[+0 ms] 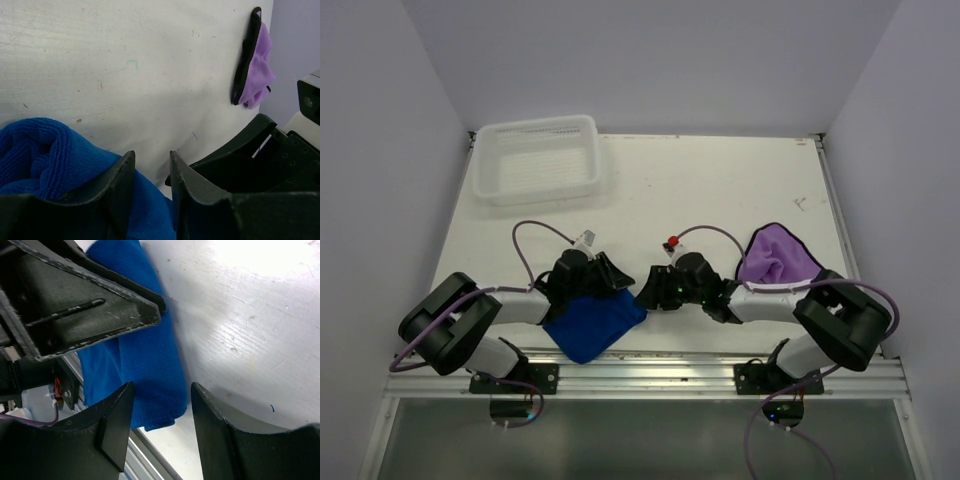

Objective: Roll the towels
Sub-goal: Roll the towel

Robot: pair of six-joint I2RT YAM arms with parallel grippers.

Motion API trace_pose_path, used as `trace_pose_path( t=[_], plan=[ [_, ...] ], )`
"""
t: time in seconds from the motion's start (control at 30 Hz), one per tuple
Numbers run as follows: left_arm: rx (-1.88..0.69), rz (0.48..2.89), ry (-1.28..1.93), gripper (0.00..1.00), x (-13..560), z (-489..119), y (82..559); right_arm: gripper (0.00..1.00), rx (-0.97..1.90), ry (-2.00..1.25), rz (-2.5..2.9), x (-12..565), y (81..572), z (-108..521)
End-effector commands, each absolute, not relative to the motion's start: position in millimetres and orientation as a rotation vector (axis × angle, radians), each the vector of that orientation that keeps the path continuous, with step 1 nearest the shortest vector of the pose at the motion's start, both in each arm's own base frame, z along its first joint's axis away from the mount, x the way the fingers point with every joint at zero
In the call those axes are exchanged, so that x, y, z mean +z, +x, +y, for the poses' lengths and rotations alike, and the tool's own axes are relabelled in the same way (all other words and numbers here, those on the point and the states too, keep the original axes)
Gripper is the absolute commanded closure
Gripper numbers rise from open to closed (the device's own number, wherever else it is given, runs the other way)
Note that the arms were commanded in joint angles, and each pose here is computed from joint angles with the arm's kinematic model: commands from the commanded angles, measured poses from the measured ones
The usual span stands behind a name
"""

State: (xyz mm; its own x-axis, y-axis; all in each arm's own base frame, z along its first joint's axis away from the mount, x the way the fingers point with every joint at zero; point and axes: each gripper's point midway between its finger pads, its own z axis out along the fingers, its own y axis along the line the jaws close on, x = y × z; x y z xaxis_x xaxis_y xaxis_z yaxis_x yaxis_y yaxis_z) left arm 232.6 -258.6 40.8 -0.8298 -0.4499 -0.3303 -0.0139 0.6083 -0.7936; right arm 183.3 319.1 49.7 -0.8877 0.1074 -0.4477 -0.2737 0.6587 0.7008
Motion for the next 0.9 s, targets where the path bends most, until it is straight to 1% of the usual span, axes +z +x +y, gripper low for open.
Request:
trace_pose_path(
  t=[0.0, 0.13, 0.23, 0.47, 0.7, 0.77, 0.8, 0.87],
  plan=[
    [-1.038, 2.389, -0.354, 0.62, 20, -244, 223, 0.47, 1.131, -0.122, 2.439, 47, 184, 322],
    [-1.036, 2.390, -0.356, 0.62, 19, -244, 222, 0.47, 1.117, -0.142, 2.487, 29, 178, 321],
    [-1.033, 2.391, -0.357, 0.62, 18, -243, 222, 0.48, 1.155, -0.153, 2.488, 27, 175, 324],
    [-1.024, 2.393, -0.357, 0.62, 17, -242, 222, 0.50, 1.133, -0.198, 2.528, 15, 168, 321],
    [-1.017, 2.392, -0.354, 0.62, 17, -241, 222, 0.53, 0.894, -0.330, 2.597, -10, 156, 305],
    [-1.010, 2.393, -0.356, 0.62, 17, -240, 222, 0.54, 0.865, -0.377, 2.591, -9, 153, 308],
    [-1.011, 2.388, -0.353, 0.62, 18, -240, 223, 0.55, 0.819, -0.385, 2.602, -12, 152, 305],
    [-1.003, 2.393, -0.350, 0.62, 19, -239, 222, 0.60, 0.790, -0.429, 2.599, -12, 150, 312]
  ],
)
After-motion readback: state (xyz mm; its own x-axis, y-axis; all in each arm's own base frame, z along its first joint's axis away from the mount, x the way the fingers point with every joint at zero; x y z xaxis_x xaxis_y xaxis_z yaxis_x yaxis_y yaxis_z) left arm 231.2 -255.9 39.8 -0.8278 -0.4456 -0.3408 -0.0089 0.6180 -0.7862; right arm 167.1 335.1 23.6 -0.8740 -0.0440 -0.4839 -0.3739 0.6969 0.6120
